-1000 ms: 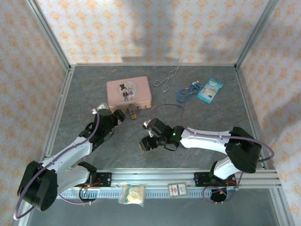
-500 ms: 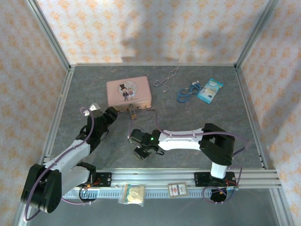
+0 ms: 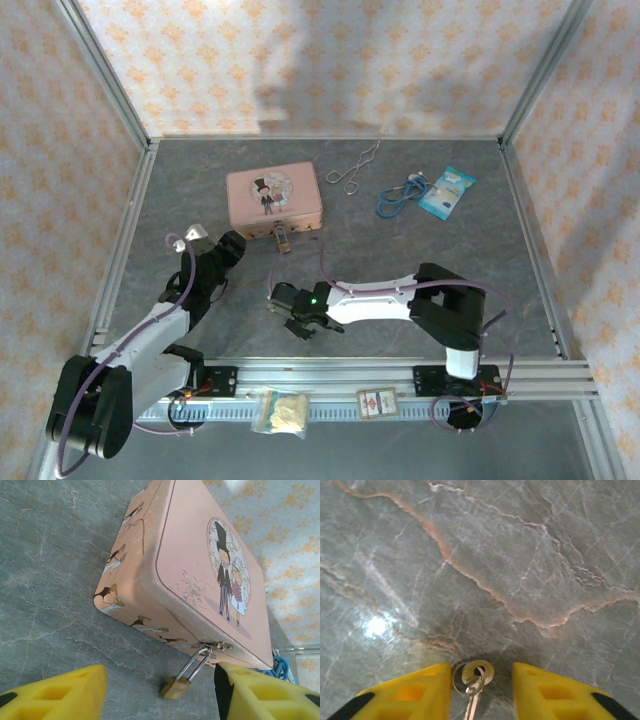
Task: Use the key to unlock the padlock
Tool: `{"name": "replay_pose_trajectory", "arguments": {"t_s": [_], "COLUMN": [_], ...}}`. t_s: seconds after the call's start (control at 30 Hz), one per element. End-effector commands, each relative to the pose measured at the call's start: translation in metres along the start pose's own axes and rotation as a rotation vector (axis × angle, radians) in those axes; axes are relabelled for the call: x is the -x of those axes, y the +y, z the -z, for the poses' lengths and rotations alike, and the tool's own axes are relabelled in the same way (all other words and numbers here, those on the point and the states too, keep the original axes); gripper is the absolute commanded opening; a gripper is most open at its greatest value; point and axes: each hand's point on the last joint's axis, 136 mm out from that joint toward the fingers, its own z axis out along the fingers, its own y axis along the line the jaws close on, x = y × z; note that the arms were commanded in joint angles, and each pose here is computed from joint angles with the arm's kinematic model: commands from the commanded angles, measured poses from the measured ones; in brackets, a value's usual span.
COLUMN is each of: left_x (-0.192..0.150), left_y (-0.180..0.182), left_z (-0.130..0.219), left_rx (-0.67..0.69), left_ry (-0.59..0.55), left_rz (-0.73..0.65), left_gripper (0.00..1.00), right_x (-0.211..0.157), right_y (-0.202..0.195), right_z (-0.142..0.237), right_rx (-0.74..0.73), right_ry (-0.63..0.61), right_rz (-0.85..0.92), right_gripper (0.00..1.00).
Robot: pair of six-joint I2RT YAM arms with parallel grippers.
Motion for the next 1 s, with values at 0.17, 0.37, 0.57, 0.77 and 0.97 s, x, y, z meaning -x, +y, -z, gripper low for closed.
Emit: {"name": "replay_pose_trajectory", "arguments": {"t_s": [0.17,0.37,0.57,0.77,0.97], "left_x": [0.004,-0.001,-0.014,-0.037,-0.074], "left_y": [-0.007,-0.024,-0.053,-0.087,-0.122], "left_z": [0.004,0.005,0.01,0.021,0.031], "left_rx": [-0.043,-0.131,-0.297,-0.435,-0.57], "left_ry": [-0.009,0.023,0.076,0.109,0.148], "left_rz": [0.013,-0.018,-0.039,-0.007,-0.018], "left_gripper": [0.59,0.58,0.56,0.56,0.56], "right_x": [0.003,0.029,0.062,0.091,0.098], "right_y": [-0.02,-0.045,-0.078,-0.112,-0.138], "right_z": [-0.016,0.003,0.04,0.089,0.12], "right_rx": [-0.106,0.026,0.202,0.352,0.386], "right_ry": [0.002,-0.106,-0.297,-0.575,-0.748], "right_rz": [-0.141,-0.412,-0.666,-0.86,-0.973], "right_gripper": [0.09,0.0,0.0,0.0,0.0]}}
